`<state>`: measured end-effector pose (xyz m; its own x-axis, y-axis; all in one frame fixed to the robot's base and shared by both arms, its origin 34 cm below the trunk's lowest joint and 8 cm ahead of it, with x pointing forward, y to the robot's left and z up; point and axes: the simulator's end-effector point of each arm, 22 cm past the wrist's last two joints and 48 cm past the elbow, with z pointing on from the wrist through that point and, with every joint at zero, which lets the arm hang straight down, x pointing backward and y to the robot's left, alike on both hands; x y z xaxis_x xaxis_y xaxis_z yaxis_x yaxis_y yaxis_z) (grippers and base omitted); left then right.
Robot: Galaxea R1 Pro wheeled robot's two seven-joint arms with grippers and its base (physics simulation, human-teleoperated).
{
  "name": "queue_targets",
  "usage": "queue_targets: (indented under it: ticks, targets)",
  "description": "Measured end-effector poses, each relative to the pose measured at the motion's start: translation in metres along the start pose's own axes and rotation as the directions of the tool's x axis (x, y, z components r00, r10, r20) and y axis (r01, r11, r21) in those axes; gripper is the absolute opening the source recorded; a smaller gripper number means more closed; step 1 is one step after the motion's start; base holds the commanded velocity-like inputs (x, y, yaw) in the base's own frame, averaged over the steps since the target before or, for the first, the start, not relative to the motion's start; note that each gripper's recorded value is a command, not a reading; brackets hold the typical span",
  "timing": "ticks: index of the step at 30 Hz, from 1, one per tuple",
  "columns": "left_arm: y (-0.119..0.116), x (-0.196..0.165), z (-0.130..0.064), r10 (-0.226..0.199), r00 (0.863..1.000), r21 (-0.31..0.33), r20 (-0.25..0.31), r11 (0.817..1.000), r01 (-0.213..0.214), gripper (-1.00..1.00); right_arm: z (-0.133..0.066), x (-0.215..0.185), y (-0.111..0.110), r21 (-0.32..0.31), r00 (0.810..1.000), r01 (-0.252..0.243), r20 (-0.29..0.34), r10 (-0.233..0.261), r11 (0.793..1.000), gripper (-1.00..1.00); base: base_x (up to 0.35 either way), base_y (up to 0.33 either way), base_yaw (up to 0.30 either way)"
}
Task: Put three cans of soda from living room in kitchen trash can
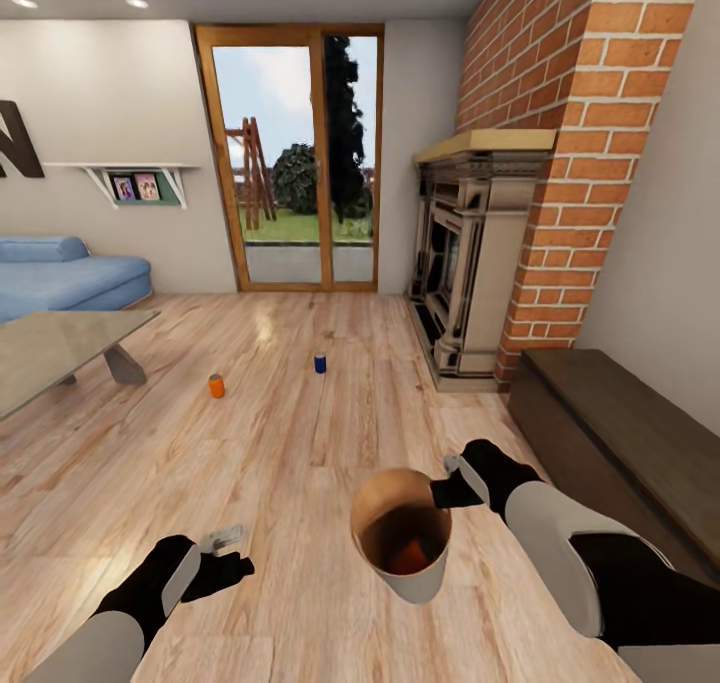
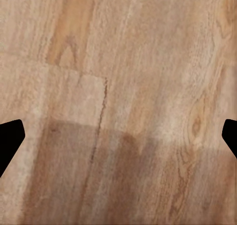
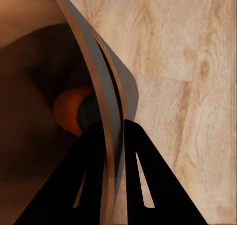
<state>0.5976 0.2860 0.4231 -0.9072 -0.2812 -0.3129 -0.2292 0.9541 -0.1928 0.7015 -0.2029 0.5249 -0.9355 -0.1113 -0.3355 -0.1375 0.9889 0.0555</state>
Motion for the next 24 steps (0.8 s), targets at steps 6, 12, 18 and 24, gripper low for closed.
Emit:
queue_targets:
  ticks: [6,12,18,24]
  targets:
    - [-0.003,-0.004,-0.002,-0.007,1.000,0.013,0.011,1.000,0.007,1.00,0.005,0.010,-0.001,0.000,1.000,-0.004,-0.015,0.004,1.000,-1.00,0.000,0.000,0.000]
    - [-0.003,-0.006,-0.002,-0.010,1.000,0.016,0.014,1.000,0.009,1.00,0.007,0.013,-0.001,0.000,1.000,-0.002,-0.019,0.002,1.000,-1.00,0.000,0.000,0.000]
    - [-0.002,-0.004,-0.002,-0.009,1.000,0.014,0.012,1.000,0.009,1.00,0.007,0.014,-0.001,0.001,1.000,-0.005,-0.020,0.005,1.000,-1.00,0.000,0.000,0.000]
    - [-0.001,-0.004,-0.001,-0.004,1.000,0.007,0.011,1.000,0.004,1.00,0.008,0.016,-0.003,0.005,1.000,-0.004,-0.023,0.004,1.000,-1.00,0.000,0.000,0.000]
